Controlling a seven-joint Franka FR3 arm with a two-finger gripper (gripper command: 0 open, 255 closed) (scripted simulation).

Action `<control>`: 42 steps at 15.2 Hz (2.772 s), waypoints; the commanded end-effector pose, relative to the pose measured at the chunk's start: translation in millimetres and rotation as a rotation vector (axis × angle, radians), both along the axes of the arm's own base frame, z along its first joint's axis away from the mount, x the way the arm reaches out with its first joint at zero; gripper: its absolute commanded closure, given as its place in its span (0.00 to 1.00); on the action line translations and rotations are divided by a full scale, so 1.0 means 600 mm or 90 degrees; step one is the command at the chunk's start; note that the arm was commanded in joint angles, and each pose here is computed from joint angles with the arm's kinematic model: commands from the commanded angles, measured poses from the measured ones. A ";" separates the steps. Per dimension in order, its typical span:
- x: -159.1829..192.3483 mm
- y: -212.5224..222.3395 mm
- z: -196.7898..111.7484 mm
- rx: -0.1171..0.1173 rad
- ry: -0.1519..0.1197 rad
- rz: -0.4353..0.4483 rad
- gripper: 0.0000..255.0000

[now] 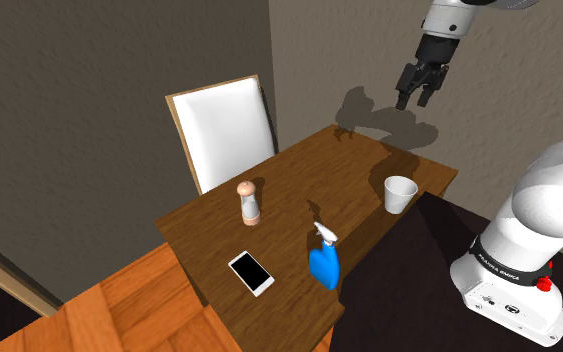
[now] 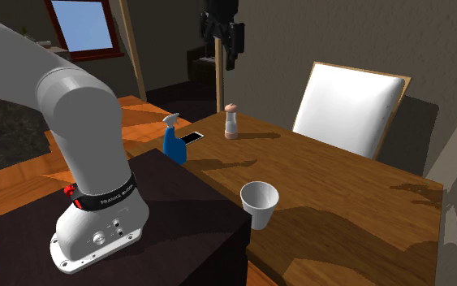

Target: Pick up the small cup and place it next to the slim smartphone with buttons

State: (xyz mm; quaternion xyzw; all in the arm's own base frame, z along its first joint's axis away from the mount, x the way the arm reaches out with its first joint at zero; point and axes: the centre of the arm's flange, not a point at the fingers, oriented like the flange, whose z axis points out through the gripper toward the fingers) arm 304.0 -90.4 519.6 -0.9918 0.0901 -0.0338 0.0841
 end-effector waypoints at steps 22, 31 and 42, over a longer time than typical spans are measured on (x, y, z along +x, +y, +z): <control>0.001 -0.265 -0.435 0.018 0.002 -0.006 0.00; 0.001 -0.360 -0.593 0.025 0.003 -0.009 0.00; 0.006 -0.347 -0.658 0.025 0.003 -0.009 0.00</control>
